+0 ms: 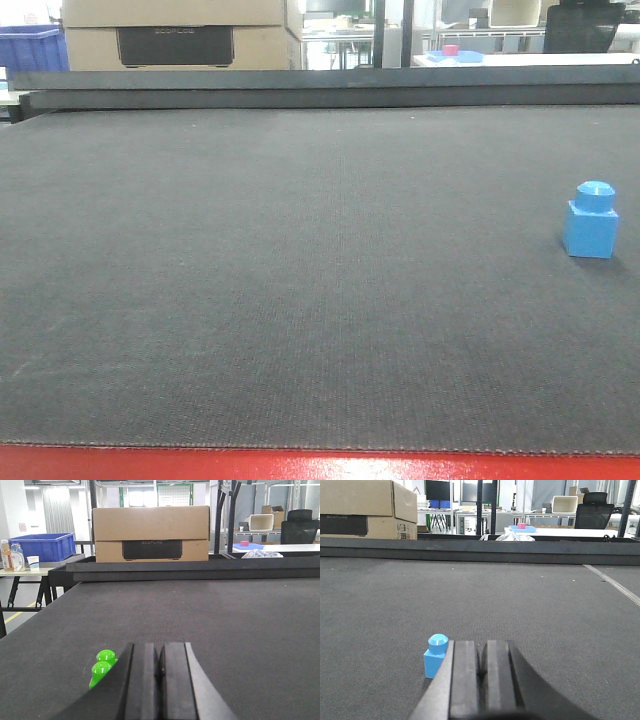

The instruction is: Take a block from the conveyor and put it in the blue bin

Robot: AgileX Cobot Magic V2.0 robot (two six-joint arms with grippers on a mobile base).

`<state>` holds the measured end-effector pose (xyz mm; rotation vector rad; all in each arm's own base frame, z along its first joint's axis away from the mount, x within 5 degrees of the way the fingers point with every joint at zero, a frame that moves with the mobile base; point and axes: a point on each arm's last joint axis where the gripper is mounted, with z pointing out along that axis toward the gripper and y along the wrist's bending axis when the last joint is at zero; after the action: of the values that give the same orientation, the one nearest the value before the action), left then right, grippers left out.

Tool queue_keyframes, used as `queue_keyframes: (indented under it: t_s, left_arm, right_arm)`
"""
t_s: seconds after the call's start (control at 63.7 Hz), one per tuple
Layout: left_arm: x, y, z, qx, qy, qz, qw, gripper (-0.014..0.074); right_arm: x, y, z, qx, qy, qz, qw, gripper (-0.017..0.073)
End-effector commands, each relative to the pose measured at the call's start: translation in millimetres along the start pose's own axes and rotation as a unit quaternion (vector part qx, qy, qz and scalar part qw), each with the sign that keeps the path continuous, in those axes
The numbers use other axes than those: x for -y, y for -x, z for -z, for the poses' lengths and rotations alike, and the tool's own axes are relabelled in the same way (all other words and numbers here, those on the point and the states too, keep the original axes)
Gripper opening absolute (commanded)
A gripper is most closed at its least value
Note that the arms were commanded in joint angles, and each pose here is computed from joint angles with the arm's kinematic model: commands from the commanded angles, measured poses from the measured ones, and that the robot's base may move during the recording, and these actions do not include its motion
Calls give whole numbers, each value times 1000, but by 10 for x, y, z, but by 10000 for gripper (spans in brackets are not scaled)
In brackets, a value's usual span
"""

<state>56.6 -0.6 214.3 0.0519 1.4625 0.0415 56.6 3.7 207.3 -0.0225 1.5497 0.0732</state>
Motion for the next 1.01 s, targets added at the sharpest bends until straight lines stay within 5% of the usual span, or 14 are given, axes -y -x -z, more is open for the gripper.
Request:
queue_keyframes:
  t_s: [0.0,0.581,0.848,0.99]
  left_arm:
    - [-2,29,5,11,1,3,1000,-111]
    - [-4,53,6,25,2,3,1000,-111]
    - [-11,129,13,67,5,8,998,-111]
    - [-33,516,67,97,6,8,995,-111]
  right_arm:
    - [2,18,3,11,-1,3,1000,-162]
    - [2,20,3,11,-1,3,1000,-162]
    - [10,126,12,70,-6,3,998,-162]
    - [-2,364,57,90,-3,3,996,-162]
